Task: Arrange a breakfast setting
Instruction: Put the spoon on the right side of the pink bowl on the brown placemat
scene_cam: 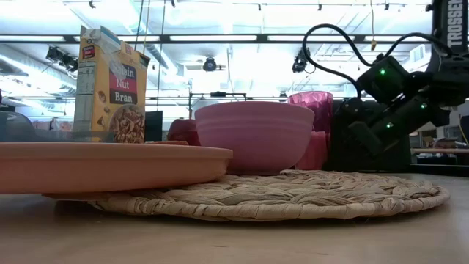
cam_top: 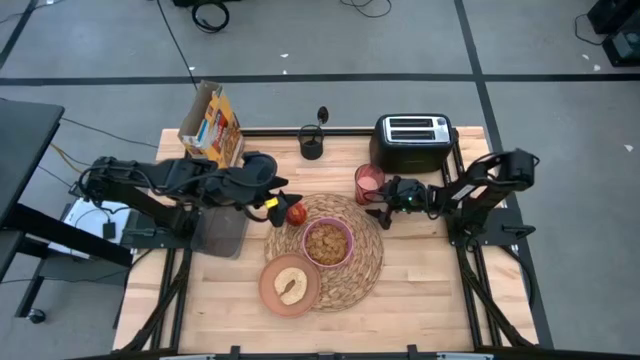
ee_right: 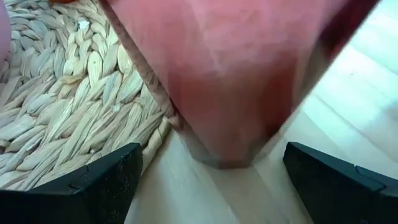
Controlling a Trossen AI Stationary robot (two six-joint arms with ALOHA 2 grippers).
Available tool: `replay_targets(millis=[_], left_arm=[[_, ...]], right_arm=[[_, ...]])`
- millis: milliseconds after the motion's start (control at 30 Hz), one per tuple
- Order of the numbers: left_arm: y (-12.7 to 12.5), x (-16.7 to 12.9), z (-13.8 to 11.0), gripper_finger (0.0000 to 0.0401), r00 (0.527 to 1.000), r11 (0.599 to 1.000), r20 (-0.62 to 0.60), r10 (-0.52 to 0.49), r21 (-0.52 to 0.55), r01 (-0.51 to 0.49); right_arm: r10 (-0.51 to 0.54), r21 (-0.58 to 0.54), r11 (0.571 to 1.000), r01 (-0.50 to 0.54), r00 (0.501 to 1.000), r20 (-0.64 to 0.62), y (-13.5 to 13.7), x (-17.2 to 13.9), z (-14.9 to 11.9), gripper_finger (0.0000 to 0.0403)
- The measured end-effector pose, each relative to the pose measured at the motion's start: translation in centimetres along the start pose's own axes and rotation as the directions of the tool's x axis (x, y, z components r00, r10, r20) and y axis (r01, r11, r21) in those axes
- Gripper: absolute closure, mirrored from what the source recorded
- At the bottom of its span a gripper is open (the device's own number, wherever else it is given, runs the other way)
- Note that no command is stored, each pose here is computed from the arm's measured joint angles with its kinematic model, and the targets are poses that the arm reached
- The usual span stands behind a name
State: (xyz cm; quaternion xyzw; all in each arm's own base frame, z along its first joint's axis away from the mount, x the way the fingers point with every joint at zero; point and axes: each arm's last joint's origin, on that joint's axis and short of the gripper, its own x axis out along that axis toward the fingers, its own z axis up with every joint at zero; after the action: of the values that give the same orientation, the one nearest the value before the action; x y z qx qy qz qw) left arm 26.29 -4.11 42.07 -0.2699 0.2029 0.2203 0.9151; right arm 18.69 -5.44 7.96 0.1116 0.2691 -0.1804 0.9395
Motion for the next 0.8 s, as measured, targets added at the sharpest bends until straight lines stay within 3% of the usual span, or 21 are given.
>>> replay_targets(millis=[200,400,533,700,800], left_arm=[[-0.6,-0.4,-0.6,0.0101,1.0,1.0,0.008,-0.004,0.015,0.004],[-2.1,0.1,-2.5,0.0104,0.998,0.998,-0.052,-0.031,0.048,0.033],[-2.8,0.8,-3.3,0.0108,0.995,0.997,-0.088,-0.036,0.067,0.042],[-2.1,3.5,-7.6,0.0108,0.976,0.997,-0.215,-0.038,0.059,0.052],[-0.2,4.6,-11.2,0.0108,0.955,0.997,-0.297,0.015,0.083,0.01]], right_arm=[[0.017,0.076,0.997,-0.012,0.998,-0.056,0.5,-1.3,0.2,0.0013],[0.027,0.08,0.997,-0.008,0.971,-0.236,1.6,-3.3,1.1,0.0024],[0.11,0.123,0.99,-0.073,0.938,-0.329,3.2,-5.3,2.9,0.0035],[0.264,0.14,0.964,-0.226,0.884,-0.387,6.6,-8.4,5.2,0.0043],[0.291,0.121,0.957,-0.264,0.873,-0.392,9.2,-9.9,6.5,0.0047]])
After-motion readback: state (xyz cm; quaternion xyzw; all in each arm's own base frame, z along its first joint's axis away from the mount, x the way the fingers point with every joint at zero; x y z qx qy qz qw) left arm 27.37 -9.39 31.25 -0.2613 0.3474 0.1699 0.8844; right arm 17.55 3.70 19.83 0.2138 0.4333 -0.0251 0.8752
